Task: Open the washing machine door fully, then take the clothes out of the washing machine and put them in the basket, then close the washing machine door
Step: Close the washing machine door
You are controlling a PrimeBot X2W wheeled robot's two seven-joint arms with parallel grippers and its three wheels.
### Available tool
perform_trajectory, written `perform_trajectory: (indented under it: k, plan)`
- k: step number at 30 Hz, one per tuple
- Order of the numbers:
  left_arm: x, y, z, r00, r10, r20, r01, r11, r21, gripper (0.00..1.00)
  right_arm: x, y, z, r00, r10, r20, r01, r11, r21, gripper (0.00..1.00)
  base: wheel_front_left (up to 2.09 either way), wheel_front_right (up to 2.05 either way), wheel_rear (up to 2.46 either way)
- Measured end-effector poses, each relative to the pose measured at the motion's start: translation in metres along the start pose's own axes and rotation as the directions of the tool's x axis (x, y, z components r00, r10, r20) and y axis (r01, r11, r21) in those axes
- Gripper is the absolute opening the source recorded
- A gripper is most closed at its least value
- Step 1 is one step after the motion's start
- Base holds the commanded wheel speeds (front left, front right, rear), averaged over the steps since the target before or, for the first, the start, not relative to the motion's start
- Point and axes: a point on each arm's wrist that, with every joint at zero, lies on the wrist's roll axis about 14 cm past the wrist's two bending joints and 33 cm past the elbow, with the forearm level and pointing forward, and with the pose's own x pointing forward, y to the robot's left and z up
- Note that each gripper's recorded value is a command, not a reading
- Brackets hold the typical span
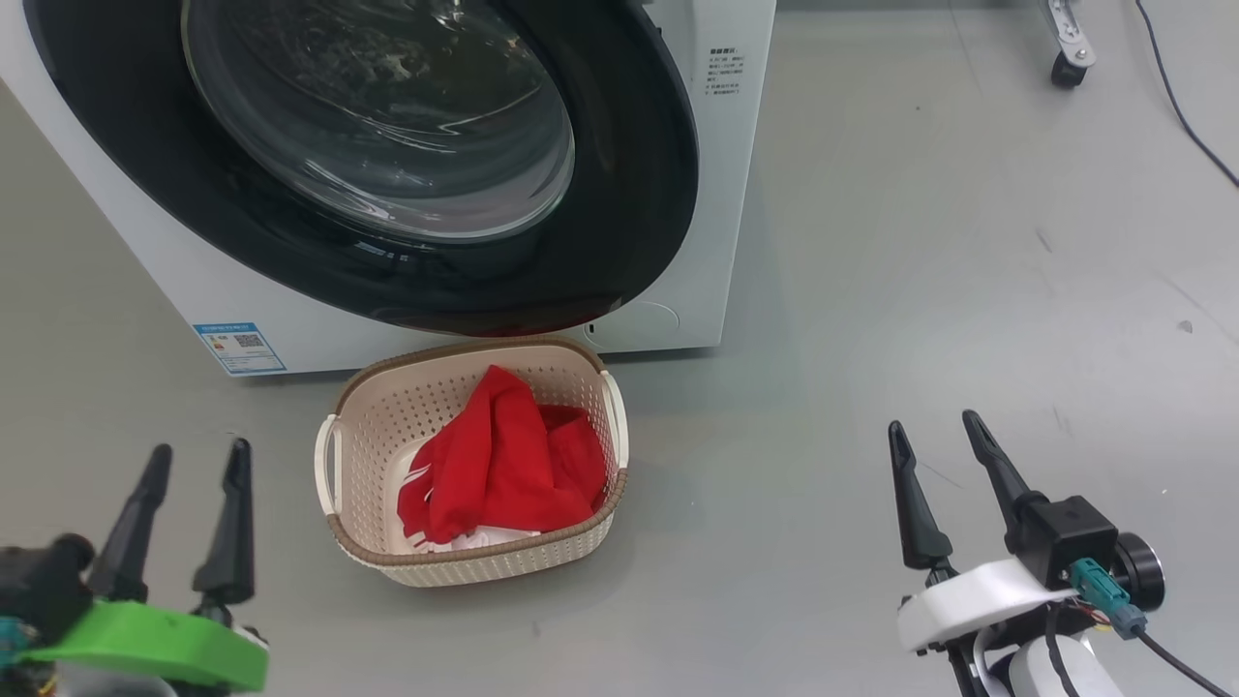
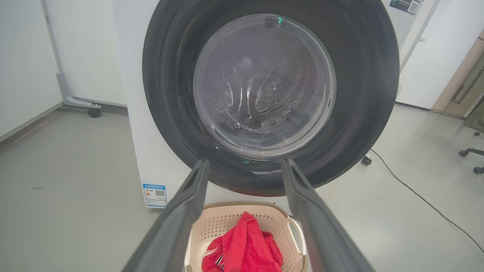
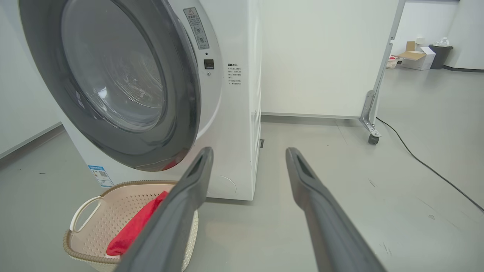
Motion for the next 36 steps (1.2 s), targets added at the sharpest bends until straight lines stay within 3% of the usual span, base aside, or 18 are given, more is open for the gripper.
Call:
perform_trajectory:
  k: [10,36]
  plan:
    - [-0.030,-0.003,-0.034,0.998,0.044,-0.042,-0.035,0.981,0.190,1.00,-0.023,-0.003,-0.011,0.999,-0.018,-0.037,0.018,1.000,0.000,1.00,0.00,0.00,0.00]
    - [-0.048,-0.018,-0.056,0.996,0.082,-0.037,-0.074,0.979,0.192,1.00,-0.042,-0.003,-0.014,0.998,-0.034,-0.043,0.035,0.999,0.007,1.00,0.00,0.00,0.00]
